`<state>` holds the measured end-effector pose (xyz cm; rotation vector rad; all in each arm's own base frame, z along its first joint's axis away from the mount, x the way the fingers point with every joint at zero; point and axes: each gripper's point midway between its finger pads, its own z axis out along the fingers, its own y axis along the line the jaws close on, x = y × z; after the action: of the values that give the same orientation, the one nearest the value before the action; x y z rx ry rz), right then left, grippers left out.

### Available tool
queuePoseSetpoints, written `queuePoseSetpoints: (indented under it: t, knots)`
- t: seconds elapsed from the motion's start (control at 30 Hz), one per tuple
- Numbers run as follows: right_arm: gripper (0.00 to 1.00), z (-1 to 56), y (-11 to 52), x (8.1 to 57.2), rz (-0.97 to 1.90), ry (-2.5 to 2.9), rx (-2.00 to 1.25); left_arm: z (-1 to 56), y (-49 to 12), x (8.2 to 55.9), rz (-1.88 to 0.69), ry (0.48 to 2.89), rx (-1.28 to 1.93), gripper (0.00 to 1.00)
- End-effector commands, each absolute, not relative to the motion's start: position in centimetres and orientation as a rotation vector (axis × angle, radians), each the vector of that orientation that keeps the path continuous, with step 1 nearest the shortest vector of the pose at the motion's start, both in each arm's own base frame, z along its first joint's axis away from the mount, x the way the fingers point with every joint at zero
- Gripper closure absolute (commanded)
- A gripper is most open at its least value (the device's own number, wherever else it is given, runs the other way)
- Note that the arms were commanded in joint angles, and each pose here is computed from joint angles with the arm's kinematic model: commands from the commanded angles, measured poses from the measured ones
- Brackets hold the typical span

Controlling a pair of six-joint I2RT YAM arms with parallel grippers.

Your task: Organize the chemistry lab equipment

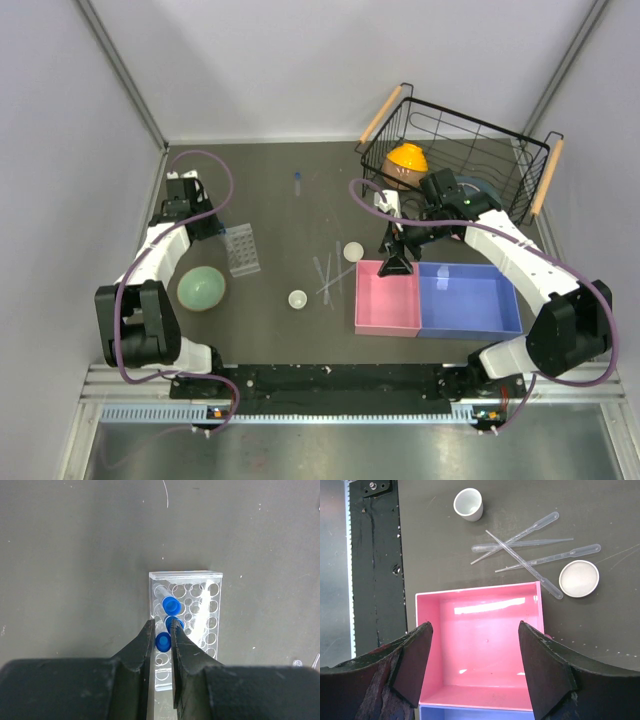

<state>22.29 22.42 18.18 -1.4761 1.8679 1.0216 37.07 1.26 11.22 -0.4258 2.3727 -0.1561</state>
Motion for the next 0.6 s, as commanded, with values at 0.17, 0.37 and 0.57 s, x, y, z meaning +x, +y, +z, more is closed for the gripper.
queuePoseSetpoints:
  t: [0.17, 0.37, 0.57]
  knots:
    - [0.30, 19.6, 22.9, 22.5, 1.032, 1.783, -1.485, 11.3, 0.8, 36.3, -0.167, 2.402, -0.402, 0.69]
    - [0.30, 19.6, 22.8, 22.5, 1.023, 1.782, -1.483, 12.3, 0.6, 35.9, -0.180, 2.384, -0.400, 0.55]
    - [0.30, 19.8, 22.8, 22.4, 1.026, 1.782, -1.481, 14.7, 0.8, 35.5, -0.169, 2.333, -0.385, 0.41]
